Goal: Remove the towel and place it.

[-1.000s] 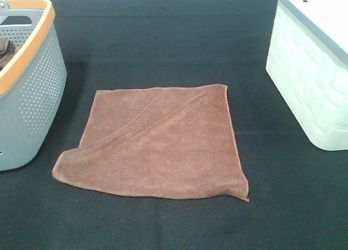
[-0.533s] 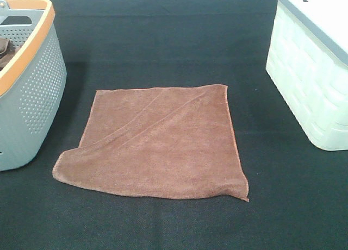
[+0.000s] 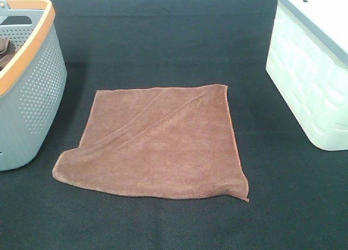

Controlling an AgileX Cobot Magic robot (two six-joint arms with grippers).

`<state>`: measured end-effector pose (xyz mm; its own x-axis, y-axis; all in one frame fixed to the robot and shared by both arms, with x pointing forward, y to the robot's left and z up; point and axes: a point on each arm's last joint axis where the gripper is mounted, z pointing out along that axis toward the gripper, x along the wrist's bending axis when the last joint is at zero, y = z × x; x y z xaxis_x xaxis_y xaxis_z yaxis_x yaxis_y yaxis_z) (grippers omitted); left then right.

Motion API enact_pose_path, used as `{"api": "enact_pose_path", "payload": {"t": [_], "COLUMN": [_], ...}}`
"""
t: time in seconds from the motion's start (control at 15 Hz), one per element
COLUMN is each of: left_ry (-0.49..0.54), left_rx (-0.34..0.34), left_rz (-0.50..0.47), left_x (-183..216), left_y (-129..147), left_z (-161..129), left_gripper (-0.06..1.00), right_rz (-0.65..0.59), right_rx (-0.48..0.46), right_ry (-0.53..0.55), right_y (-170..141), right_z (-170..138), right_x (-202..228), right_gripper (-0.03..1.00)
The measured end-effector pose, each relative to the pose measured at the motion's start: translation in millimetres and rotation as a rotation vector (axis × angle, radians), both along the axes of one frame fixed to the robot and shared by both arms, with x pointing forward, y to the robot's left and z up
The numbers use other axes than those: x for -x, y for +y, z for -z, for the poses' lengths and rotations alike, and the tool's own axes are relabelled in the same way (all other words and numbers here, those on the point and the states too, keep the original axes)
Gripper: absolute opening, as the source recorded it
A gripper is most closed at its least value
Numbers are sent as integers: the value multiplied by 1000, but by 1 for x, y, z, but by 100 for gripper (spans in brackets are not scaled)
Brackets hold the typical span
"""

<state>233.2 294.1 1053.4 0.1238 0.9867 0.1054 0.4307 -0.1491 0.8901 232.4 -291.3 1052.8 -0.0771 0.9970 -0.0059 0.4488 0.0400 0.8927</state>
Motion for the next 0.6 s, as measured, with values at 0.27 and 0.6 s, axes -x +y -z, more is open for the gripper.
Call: {"api": "enact_pose_path", "payload": {"t": [0.27, 0.6], "left_ry": [0, 0], "left_rx": [-1, -1], "left_rz": [25, 26], "left_x": [0, 0], "left_y": [0, 0], "left_z": [0, 0], "left_gripper": [69, 69], "right_rz": [-1, -1], "right_rx": [-2, -2], "right_ry": [0, 0], "right_y": [0, 0], "right_z": [0, 0], "right_x": [0, 0], "right_gripper": [86, 86]}}
